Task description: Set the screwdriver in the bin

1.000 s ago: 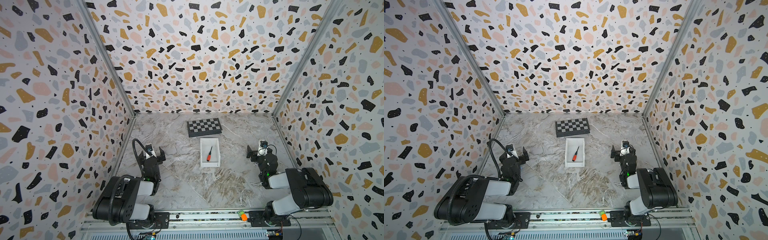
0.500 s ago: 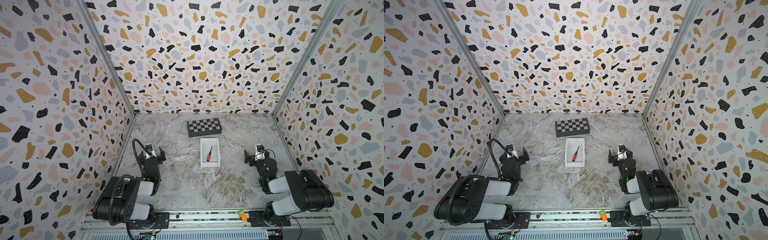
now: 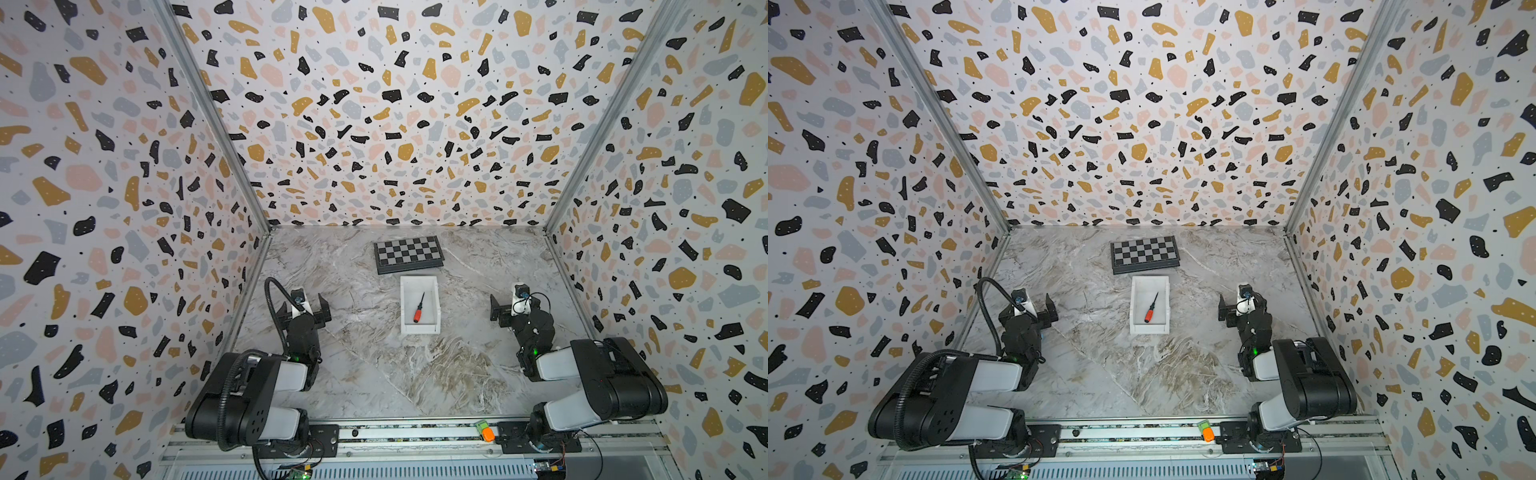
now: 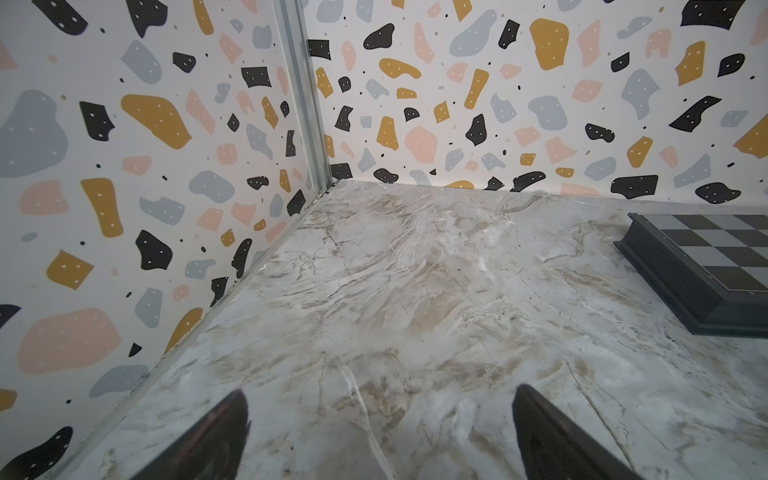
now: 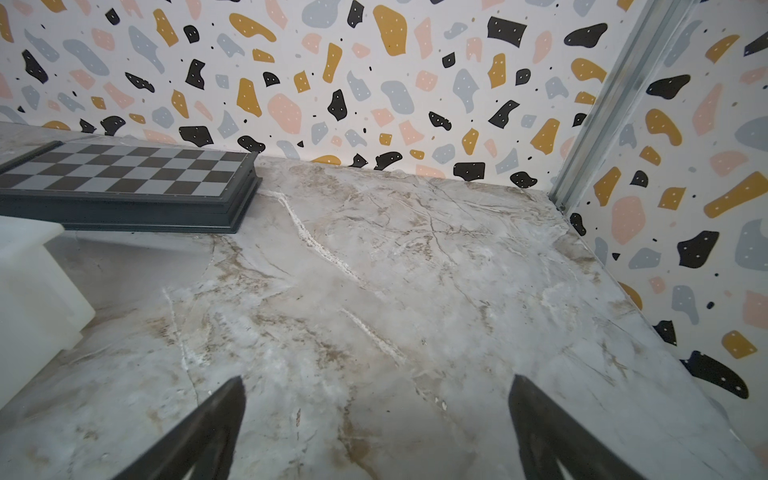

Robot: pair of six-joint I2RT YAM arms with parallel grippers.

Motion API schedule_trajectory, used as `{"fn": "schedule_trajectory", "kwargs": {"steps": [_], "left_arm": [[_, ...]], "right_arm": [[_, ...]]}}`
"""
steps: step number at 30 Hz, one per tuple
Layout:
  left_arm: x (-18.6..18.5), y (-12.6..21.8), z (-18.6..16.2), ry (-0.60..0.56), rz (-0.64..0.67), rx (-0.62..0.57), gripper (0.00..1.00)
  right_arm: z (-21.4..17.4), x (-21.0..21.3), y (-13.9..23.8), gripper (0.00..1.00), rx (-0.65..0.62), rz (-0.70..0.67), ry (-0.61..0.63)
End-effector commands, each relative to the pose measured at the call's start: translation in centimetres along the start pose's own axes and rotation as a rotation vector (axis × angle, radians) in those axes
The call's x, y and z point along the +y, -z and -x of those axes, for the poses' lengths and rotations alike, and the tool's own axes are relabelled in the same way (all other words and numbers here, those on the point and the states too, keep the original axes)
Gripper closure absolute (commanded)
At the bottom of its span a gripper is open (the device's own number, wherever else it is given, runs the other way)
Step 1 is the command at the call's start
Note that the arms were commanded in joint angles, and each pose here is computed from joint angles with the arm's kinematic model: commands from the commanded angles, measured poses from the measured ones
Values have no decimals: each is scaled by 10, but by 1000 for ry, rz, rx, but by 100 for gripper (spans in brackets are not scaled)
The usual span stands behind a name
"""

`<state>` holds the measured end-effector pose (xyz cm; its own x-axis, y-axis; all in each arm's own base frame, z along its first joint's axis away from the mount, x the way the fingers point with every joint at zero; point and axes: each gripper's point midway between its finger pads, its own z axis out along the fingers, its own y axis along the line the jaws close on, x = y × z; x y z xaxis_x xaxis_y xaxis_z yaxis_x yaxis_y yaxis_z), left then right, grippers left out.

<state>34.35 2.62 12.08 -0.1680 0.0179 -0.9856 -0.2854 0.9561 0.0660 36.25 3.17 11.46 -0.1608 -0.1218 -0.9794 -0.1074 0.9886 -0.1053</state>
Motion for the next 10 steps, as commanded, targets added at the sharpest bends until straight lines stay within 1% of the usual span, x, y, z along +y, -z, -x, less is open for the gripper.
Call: {"fn": "schedule_trajectory", "kwargs": {"steps": [1,10], "left_arm": [[1,-1,14,21,2,-45,0],[1,-1,14,20,2,-45,0]], "right_arm": [[8,-2,-4,1,-19,-11,-5],[8,-2,-5,1,-14,1,-12]]}}
